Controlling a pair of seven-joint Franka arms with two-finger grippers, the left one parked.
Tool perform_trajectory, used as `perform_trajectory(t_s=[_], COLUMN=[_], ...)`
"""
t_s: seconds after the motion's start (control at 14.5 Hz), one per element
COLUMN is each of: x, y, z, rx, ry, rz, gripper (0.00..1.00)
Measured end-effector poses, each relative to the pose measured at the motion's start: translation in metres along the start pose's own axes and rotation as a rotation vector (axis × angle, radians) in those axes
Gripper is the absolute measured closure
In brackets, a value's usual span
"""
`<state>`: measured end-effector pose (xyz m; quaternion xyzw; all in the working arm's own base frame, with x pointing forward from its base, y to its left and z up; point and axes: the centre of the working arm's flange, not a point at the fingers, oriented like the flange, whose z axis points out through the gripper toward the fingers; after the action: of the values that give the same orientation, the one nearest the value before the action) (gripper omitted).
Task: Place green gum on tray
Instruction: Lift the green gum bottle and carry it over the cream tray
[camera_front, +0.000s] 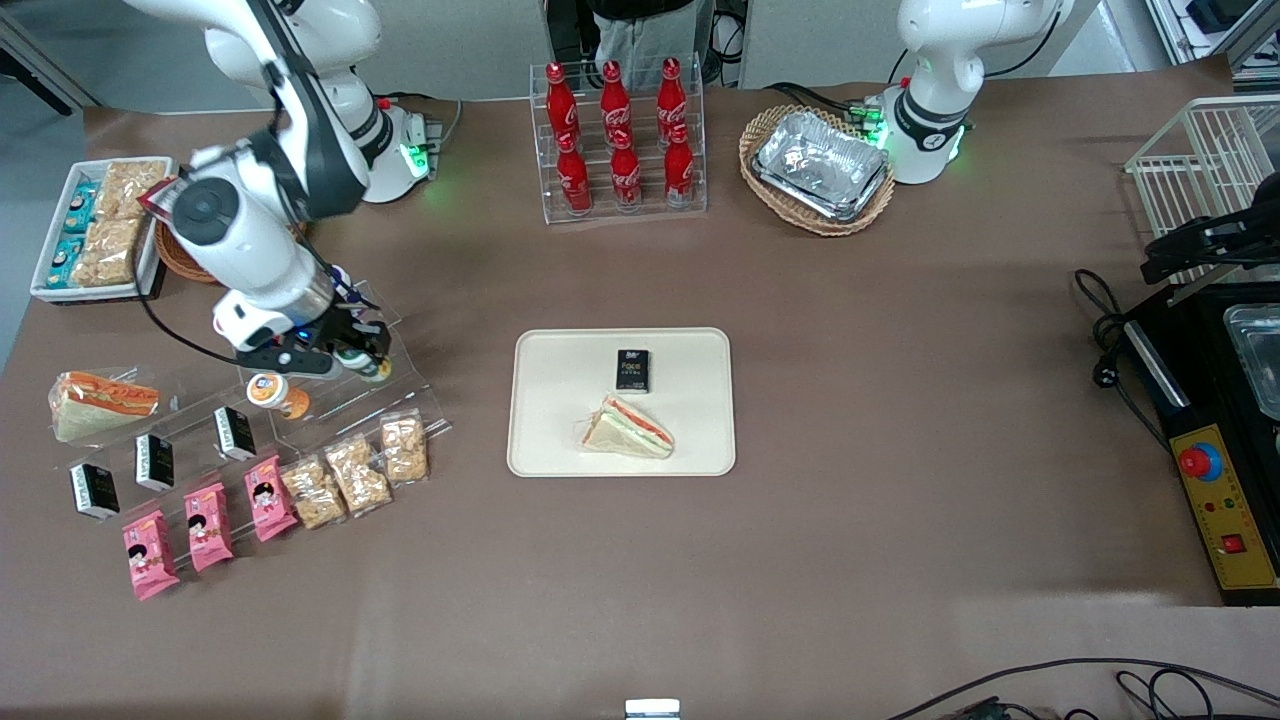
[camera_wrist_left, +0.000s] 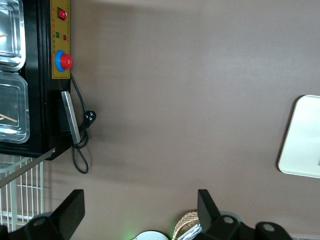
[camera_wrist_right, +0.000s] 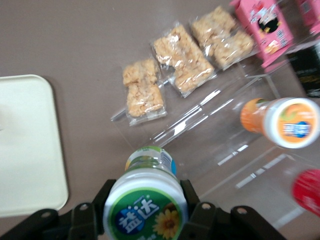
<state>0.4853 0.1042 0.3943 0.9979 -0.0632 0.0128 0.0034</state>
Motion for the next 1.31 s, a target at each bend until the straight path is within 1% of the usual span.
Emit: perform_trajectory(t_s=[0.14,0.34,0.48,0.62,0.76,0.83,1.1,1.31], x=[0.01,0.015,0.005,-0.012,-0.032,-0.036,-0.02,-0.011], y=[-0.003,-0.024,-0.055,-0.097,-0.144,-0.165,-0.209,-0.222], z=[-0.061,-0.137,-0.166,-0.171,-0.157,-0.144,-0.064,0.003], rx=[-0.009,-0.004,0.016,0.021,0.013,0.013,0.007,0.005], ry=[-0.021,-0.023,-0.024,-0.028,-0.04,-0.038,-0.044,-0.045], rz=[-0.017,-0.056,-0.091,-0.074,-0.056,-0.052,-0.038,-0.033], gripper=[0.42,0.42,0.42,0.42,0.42,0.42,0.42,0.42])
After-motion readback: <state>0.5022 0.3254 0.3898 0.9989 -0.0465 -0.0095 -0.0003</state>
